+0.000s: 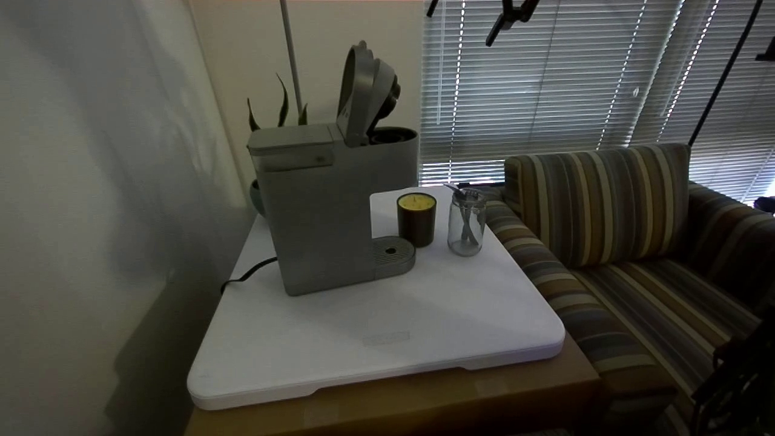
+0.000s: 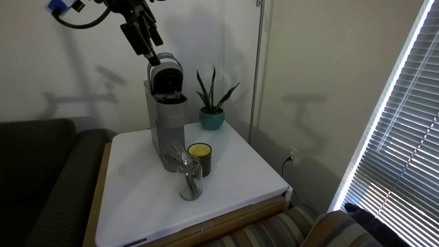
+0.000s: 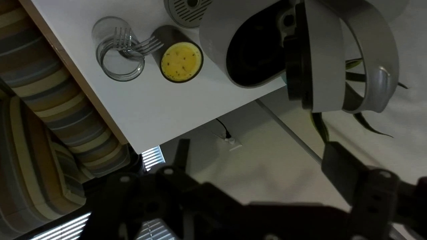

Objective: Close the lid of the coffee machine chamber

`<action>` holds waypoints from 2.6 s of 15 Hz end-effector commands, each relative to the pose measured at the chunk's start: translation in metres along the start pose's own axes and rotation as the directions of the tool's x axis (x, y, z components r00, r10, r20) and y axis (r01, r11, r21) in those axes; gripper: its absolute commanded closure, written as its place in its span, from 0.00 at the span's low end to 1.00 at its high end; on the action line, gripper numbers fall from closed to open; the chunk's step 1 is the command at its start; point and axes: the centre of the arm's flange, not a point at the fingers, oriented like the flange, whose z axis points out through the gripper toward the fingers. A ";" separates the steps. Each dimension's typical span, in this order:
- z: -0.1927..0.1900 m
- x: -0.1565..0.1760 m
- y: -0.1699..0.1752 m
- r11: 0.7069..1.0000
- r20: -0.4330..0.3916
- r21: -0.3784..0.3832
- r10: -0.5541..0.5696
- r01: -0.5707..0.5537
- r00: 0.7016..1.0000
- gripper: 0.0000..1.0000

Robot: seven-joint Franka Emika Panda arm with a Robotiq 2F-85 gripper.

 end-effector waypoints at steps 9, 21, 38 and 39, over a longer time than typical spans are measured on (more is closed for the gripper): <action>0.017 0.031 -0.098 0.963 0.016 0.194 -0.193 0.186 0.981 0.00; 0.063 0.026 -0.171 0.852 0.125 0.382 -0.431 0.358 0.893 0.62; 0.084 0.010 -0.129 0.929 0.321 0.099 -0.369 0.357 0.872 1.00; 0.085 0.010 -0.125 0.936 0.322 0.098 -0.352 0.339 0.879 1.00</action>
